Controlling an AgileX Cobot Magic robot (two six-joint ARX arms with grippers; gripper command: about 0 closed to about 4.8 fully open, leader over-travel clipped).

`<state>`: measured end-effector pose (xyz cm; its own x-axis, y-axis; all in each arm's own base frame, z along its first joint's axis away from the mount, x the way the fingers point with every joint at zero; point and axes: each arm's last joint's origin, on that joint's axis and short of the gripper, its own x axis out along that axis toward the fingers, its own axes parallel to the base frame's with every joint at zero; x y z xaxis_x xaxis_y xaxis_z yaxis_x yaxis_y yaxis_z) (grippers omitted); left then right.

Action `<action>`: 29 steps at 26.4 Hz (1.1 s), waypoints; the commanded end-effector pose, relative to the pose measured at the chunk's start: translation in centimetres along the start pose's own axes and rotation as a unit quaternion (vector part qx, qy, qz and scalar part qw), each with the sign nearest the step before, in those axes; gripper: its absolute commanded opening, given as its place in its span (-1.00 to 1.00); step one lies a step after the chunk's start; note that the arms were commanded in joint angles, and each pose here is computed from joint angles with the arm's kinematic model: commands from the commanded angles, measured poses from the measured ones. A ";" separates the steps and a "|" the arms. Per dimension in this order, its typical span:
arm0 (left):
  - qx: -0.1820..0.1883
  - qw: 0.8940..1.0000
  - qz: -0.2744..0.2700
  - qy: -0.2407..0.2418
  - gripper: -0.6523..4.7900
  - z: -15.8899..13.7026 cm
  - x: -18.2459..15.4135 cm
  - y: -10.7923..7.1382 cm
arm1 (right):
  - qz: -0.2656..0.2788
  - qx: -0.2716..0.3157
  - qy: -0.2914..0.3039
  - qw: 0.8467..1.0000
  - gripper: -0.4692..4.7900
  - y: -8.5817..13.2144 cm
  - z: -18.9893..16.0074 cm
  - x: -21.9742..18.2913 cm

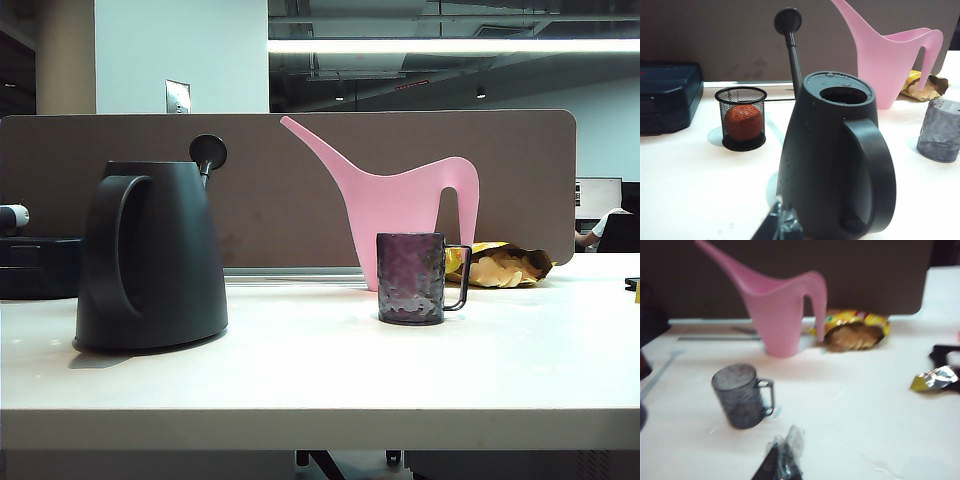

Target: Pour the water from the cup into the kettle.

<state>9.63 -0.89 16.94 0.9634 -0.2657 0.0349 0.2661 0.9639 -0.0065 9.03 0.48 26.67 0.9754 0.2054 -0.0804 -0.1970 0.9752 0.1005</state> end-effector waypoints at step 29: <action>0.003 0.997 -0.079 -0.003 -0.78 0.1 0.0 -0.5 | 0.129 0.028 0.146 0.980 0.48 -0.6 -2.1 17.2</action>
<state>9.48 -1.30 16.93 0.9127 -0.4074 0.0314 0.4077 0.9131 -0.0025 25.14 3.55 23.14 0.8093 0.4630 -0.3614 -0.4078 0.8858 0.2217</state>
